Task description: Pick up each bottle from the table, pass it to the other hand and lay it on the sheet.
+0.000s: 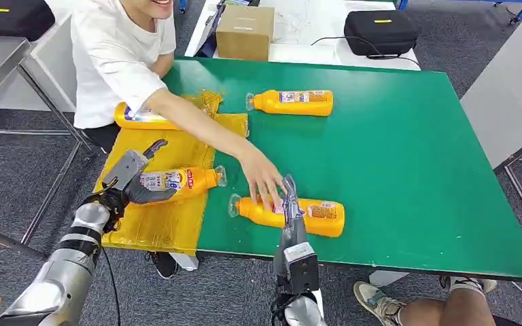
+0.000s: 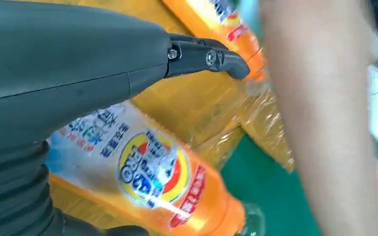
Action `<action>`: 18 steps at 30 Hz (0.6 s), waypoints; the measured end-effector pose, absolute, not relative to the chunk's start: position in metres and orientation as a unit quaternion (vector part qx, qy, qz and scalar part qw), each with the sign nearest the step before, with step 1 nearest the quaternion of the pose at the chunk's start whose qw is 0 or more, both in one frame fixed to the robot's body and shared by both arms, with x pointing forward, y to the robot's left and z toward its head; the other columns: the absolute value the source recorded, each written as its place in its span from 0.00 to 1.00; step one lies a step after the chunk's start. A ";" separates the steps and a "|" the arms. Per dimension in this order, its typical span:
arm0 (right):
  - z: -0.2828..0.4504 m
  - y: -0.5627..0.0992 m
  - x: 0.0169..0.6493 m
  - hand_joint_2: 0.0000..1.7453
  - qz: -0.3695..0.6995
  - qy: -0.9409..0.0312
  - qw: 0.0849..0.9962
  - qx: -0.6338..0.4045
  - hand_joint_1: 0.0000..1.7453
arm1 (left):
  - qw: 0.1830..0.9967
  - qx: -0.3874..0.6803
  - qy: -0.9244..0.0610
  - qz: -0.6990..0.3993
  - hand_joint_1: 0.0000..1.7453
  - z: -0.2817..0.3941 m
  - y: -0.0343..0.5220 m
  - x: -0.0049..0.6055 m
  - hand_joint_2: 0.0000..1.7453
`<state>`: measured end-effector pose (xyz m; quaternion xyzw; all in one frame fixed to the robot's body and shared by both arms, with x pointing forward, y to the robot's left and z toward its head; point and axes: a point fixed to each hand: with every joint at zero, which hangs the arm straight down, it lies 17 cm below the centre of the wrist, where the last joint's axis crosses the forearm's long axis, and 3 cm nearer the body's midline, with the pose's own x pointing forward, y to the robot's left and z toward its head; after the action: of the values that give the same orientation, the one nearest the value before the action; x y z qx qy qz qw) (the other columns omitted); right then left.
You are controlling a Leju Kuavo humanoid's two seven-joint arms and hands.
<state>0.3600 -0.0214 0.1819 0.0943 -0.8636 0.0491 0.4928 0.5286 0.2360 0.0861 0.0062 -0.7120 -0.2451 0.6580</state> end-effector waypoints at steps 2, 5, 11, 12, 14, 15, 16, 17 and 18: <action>0.182 -0.021 0.360 0.00 0.050 -0.864 0.493 0.095 0.00 | 0.651 0.001 -0.722 -0.237 0.00 0.095 0.235 0.529 1.00; 0.182 -0.021 0.360 0.00 0.050 -0.864 0.492 0.094 0.00 | 0.643 -0.003 -0.731 -0.228 0.00 0.103 0.235 0.528 1.00; 0.182 -0.021 0.360 0.00 0.053 -0.865 0.491 0.091 0.00 | 0.632 -0.007 -0.744 -0.219 0.00 0.114 0.234 0.525 1.00; 0.182 -0.021 0.360 0.00 0.053 -0.865 0.491 0.091 0.00 | 0.630 -0.007 -0.745 -0.219 0.00 0.115 0.234 0.525 1.00; 0.182 -0.021 0.360 0.00 0.053 -0.865 0.490 0.091 0.00 | 0.629 -0.007 -0.745 -0.220 0.00 0.116 0.234 0.524 1.00; 0.182 -0.021 0.360 0.00 0.053 -0.865 0.491 0.091 0.00 | 0.629 -0.007 -0.746 -0.220 0.00 0.116 0.234 0.524 1.00; 0.182 -0.021 0.360 0.00 0.053 -0.865 0.490 0.089 0.00 | 0.629 -0.008 -0.746 -0.217 0.00 0.116 0.235 0.524 1.00; 0.182 -0.023 0.360 0.00 0.055 -0.867 0.489 0.081 0.00 | 0.628 -0.010 -0.749 -0.212 0.00 0.118 0.236 0.523 1.00; 0.183 -0.024 0.360 1.00 0.060 -0.871 0.483 0.064 0.00 | 0.625 -0.015 -0.753 -0.202 0.00 0.122 0.236 0.523 1.00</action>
<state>0.3600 -0.0244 0.1832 0.0635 -0.8711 0.0599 0.4833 0.5229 0.2363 0.1217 -0.0152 -0.7534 -0.2023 0.6255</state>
